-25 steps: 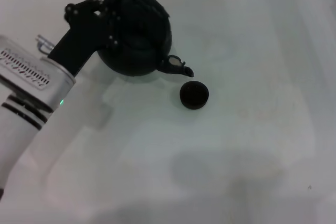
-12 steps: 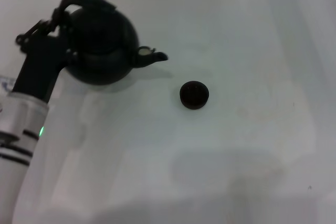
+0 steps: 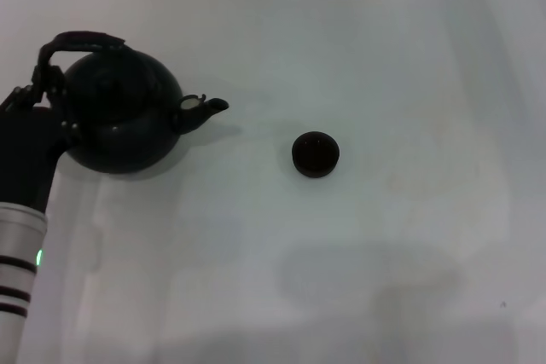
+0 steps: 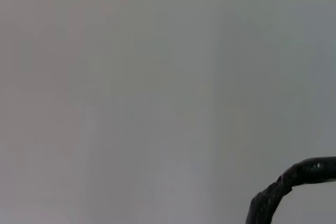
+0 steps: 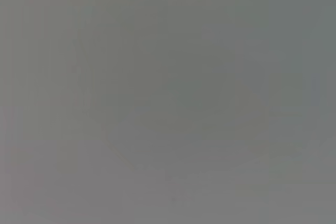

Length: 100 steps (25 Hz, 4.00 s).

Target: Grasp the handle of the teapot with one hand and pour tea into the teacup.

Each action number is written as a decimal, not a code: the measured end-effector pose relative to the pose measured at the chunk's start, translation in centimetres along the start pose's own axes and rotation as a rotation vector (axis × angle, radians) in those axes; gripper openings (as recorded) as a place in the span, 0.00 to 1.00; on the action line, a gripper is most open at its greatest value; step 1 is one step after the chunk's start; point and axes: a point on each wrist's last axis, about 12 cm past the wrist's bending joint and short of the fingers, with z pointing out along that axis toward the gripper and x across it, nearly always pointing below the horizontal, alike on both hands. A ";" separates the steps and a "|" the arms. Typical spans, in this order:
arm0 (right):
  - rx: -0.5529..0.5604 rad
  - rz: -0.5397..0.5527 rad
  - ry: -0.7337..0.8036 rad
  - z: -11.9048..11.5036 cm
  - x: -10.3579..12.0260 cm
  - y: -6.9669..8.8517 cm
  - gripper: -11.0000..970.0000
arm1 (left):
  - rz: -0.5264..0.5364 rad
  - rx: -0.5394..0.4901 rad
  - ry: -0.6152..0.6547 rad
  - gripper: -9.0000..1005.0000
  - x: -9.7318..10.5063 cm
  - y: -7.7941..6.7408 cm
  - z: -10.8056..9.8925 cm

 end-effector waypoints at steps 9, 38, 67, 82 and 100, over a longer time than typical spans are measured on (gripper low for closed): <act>-0.037 -0.055 0.006 0.2 0.1 0.6 0.88 | -0.047 -0.042 0.010 0.16 0.2 0.8 -0.3; -0.159 -0.274 0.045 0.8 1.2 3.0 0.88 | -0.109 -0.033 0.044 0.24 0.6 1.5 0.6; -0.147 -0.269 0.047 0.5 1.2 2.6 0.88 | -0.177 -0.013 0.040 0.49 0.5 1.5 0.7; -0.124 -0.263 0.028 0.7 0.7 2.2 0.88 | -0.236 0.001 0.001 0.89 0.4 1.5 -1.8; -0.120 -0.260 0.042 0.8 1.0 2.3 0.88 | -0.318 -0.298 -0.103 0.89 0.1 6.2 -5.4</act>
